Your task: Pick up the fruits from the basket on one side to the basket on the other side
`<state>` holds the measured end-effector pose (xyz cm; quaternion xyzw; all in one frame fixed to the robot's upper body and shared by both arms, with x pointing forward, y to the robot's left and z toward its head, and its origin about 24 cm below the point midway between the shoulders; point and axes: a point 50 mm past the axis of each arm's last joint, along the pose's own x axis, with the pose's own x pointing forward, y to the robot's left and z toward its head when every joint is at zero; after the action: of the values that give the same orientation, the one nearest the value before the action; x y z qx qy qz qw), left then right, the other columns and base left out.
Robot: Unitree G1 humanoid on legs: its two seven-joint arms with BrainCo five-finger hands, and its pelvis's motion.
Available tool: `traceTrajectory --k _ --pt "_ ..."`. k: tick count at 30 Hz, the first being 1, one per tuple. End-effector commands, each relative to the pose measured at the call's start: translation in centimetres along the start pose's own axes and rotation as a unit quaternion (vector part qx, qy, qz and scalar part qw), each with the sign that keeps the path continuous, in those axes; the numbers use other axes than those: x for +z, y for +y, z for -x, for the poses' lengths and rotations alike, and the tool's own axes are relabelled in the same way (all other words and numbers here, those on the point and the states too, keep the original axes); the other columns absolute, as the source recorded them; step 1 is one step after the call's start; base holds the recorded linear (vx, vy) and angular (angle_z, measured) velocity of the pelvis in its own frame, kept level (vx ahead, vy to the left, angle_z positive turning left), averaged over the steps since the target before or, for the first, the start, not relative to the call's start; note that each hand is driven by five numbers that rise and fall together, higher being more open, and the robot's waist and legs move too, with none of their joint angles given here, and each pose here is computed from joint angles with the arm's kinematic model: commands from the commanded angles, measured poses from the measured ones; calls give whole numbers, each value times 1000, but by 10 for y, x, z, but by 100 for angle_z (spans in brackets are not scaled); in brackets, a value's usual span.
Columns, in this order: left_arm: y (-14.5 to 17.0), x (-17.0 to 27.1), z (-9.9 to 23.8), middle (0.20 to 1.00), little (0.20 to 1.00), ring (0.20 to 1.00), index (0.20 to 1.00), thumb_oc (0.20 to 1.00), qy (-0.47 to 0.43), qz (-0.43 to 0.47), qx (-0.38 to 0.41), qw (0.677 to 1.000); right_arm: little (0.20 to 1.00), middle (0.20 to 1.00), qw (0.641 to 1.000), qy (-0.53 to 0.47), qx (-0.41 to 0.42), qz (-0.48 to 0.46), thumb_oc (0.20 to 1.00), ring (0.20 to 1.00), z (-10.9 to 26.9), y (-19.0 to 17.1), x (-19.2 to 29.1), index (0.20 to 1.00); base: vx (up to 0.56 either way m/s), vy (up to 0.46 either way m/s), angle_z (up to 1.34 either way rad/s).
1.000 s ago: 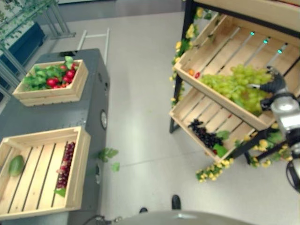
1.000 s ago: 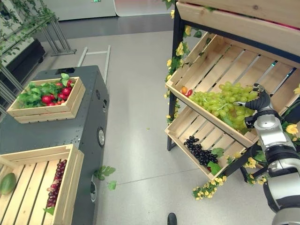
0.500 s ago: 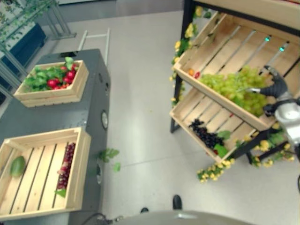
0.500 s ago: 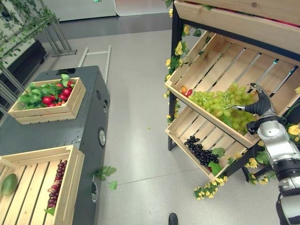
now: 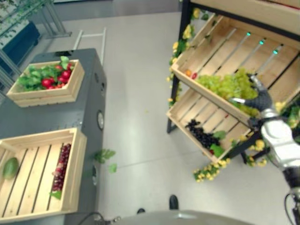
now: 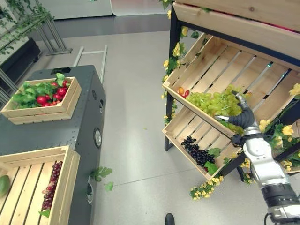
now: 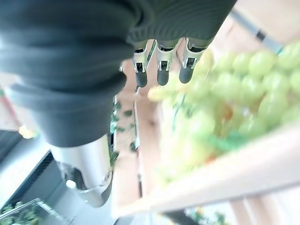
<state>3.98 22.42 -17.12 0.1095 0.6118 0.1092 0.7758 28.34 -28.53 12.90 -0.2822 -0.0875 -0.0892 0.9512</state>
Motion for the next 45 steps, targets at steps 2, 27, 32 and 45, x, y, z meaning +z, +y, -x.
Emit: traceTrajectory --k 2,27,32,45 --pt "-7 -11 1 1000 1000 1000 1000 1000 26 -32 -6 999 1000 1000 996 -65 3 -59 1000 1000 6 7 20 1000 0 0 0" --pt "9 12 -4 1000 1000 1000 1000 1000 -8 -25 16 1000 1000 1000 982 3 122 -147 1000 1000 72 85 -10 1000 -5 -2 6" --pt "5 35 -5 1000 1000 1000 1000 1000 -43 0 6 999 1000 1000 981 82 128 -124 1000 1000 90 88 -43 1000 -37 -119 116" --pt "-19 47 -2 1000 1000 1000 1000 1000 -72 -3 -35 997 1000 1000 958 231 150 -74 1000 1000 132 102 -104 1000 -87 -174 61"
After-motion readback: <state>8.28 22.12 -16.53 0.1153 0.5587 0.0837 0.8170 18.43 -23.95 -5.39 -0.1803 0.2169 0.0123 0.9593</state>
